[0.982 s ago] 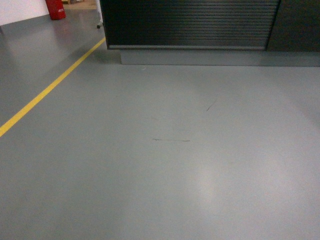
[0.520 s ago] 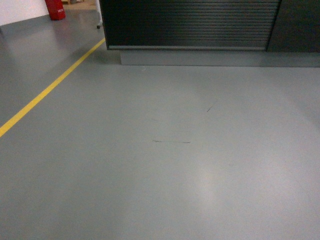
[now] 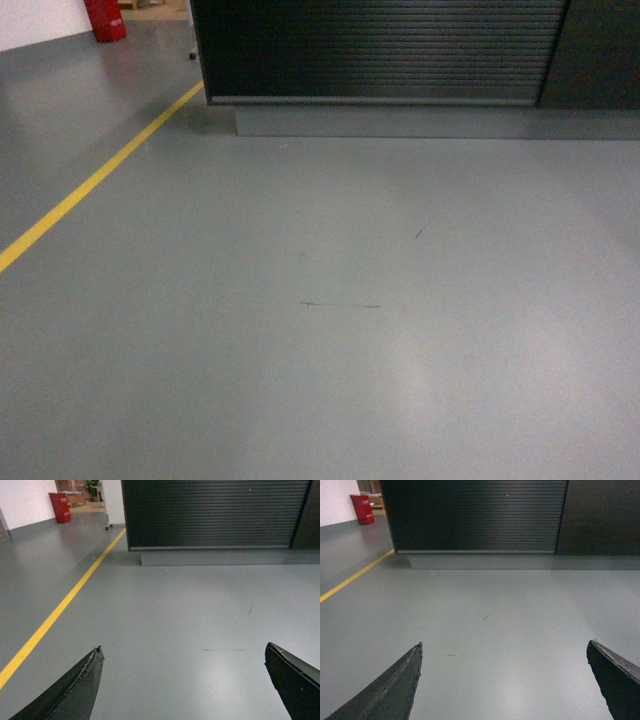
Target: Place dark red mango on scale at checkout
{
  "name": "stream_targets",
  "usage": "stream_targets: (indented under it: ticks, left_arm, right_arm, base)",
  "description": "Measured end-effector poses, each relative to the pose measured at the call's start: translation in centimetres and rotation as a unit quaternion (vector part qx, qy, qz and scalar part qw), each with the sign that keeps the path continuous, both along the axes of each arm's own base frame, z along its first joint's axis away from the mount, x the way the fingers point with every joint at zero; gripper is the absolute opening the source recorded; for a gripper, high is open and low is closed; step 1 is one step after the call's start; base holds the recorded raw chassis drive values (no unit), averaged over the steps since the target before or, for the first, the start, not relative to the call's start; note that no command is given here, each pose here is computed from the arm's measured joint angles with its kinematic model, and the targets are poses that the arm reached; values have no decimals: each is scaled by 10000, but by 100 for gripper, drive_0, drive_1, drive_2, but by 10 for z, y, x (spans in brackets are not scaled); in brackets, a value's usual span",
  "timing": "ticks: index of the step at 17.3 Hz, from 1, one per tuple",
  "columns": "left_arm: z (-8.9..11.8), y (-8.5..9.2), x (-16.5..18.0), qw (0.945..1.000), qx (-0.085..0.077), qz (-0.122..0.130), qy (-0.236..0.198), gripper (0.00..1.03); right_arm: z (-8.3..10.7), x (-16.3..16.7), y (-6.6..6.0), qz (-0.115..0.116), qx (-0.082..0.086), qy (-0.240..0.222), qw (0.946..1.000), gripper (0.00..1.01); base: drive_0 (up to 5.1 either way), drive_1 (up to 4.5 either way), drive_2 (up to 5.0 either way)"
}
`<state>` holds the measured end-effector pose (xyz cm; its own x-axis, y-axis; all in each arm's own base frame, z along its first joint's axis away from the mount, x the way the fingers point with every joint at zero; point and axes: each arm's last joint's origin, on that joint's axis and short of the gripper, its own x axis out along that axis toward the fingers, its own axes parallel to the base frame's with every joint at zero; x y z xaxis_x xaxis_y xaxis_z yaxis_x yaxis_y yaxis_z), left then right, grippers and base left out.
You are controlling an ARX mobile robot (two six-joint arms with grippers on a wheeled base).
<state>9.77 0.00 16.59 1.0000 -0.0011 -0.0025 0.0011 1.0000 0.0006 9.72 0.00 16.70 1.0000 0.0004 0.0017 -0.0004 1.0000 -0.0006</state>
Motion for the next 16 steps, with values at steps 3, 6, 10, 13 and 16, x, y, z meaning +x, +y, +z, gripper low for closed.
stream_targets:
  ticks: [3, 6, 10, 13, 16]
  left_arm:
    - [0, 0, 0, 10000, 0, 8, 2, 98]
    - [0, 0, 0, 10000, 0, 8, 17, 98]
    - [0, 0, 0, 10000, 0, 8, 10, 98]
    - [0, 0, 0, 10000, 0, 0, -11, 98]
    - [0, 0, 0, 10000, 0, 8, -4, 98]
  right_arm:
    - [1, 0, 0, -2, 0, -27, 10000, 98]
    - [0, 0, 0, -6, 0, -19, 10000, 98]
    - [0, 0, 0, 0, 0, 0, 10000, 98]
    - [0, 0, 0, -4, 0, -17, 10000, 98]
    - [0, 0, 0, -6, 0, -4, 10000, 98]
  base:
    - [0, 0, 0]
    - [0, 0, 0]
    - [6, 223, -210]
    - [13, 446, -421]
    - [2, 435, -431]
